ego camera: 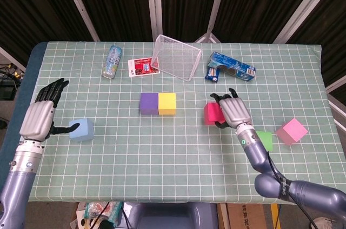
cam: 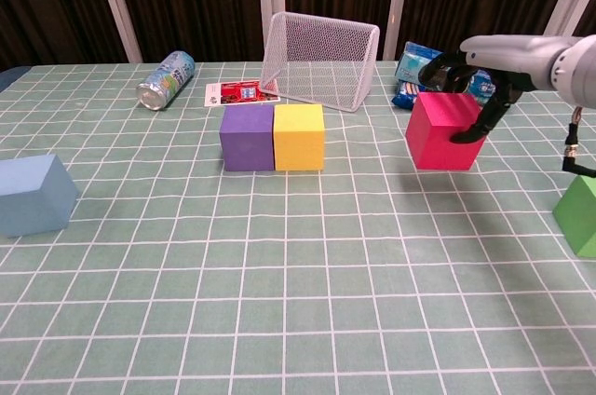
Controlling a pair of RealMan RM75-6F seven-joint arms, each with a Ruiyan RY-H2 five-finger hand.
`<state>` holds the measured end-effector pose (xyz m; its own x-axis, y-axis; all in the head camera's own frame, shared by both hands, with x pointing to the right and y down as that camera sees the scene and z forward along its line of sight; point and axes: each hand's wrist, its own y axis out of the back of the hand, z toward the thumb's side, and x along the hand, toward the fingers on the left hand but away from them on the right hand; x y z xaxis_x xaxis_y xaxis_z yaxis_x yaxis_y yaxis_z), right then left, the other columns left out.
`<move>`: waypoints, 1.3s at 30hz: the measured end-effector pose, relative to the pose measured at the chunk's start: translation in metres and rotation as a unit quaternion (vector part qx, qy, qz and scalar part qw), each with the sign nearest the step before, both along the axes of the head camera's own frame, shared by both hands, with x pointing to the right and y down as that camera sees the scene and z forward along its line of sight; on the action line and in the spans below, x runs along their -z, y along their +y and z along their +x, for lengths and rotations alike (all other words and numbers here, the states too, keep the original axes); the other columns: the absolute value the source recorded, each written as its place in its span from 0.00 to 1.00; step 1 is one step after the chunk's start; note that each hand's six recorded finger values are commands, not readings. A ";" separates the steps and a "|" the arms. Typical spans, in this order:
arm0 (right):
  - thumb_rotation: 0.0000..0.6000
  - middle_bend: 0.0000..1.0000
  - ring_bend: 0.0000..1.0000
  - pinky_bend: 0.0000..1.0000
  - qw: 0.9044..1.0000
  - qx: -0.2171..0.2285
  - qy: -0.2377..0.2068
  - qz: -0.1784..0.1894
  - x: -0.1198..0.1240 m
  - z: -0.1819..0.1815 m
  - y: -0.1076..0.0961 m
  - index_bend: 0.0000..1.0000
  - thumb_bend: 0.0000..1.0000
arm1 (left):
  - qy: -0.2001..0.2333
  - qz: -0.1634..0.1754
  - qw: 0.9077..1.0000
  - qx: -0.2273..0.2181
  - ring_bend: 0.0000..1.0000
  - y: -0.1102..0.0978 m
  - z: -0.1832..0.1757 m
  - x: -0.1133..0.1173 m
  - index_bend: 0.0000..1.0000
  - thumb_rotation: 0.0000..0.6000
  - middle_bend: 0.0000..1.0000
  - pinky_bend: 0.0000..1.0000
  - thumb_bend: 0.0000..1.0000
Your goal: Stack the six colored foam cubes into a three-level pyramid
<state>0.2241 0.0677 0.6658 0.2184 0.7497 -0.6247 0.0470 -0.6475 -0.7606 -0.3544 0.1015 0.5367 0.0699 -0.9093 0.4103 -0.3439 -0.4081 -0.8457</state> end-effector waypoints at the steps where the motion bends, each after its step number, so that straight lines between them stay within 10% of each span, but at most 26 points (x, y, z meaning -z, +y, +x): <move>1: 1.00 0.41 0.24 0.00 1.000 0.000 0.002 -0.001 -0.002 -0.002 -0.003 0.18 0.26 | -0.002 0.001 1.000 0.001 0.00 -0.001 -0.001 0.000 0.00 1.00 0.00 0.03 0.04; 39: 1.00 0.42 0.25 0.00 0.999 0.026 -0.013 -0.014 -0.048 -0.089 -0.036 0.18 0.26 | -0.005 0.003 1.000 0.022 0.00 -0.010 -0.012 -0.001 0.00 1.00 0.00 0.03 0.04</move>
